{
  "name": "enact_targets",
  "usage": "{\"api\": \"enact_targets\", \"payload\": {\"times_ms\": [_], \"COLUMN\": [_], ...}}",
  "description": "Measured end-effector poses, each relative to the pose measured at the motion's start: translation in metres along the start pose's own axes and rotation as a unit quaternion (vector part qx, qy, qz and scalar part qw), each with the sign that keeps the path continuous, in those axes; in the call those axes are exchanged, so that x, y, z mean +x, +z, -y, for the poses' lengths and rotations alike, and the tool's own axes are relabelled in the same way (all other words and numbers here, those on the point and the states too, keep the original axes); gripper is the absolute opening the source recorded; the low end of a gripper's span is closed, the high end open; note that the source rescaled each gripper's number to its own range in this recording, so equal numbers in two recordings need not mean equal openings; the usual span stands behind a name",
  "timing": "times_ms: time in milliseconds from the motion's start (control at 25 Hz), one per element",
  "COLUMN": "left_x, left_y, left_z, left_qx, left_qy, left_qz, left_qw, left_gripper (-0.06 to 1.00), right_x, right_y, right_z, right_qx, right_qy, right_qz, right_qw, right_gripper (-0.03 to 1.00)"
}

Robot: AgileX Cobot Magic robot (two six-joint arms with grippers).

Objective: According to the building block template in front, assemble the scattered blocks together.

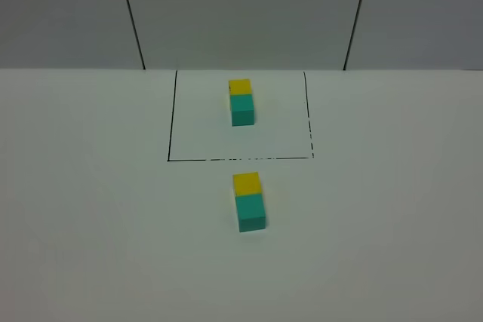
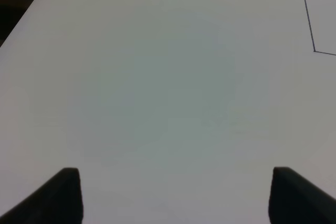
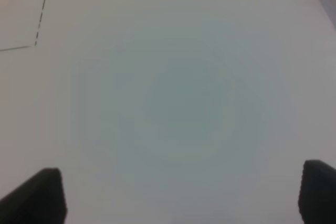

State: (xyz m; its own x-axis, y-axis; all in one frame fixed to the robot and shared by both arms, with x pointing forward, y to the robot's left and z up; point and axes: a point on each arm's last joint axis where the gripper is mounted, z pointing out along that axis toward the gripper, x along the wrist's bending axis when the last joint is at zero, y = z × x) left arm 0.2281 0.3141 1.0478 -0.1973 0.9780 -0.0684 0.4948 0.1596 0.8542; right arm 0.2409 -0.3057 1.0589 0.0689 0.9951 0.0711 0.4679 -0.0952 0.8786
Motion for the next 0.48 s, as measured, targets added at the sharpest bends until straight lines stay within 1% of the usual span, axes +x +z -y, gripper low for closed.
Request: {"api": "enact_targets", "payload": {"times_ms": [480], "left_x": [0.0], "left_y": [0.0], "left_z": [0.0], "left_qx": [0.0], "left_qy": [0.0], "left_qz": [0.0], "left_qw": [1.0], "left_gripper": [0.6], "right_x": [0.0], "right_y": [0.0039], "right_z": [0.0029], "right_qx": [0.005], "right_qy": [-0.001], "right_qz": [0.001], "right_qw": [1.0], "right_gripper": [0.81]}}
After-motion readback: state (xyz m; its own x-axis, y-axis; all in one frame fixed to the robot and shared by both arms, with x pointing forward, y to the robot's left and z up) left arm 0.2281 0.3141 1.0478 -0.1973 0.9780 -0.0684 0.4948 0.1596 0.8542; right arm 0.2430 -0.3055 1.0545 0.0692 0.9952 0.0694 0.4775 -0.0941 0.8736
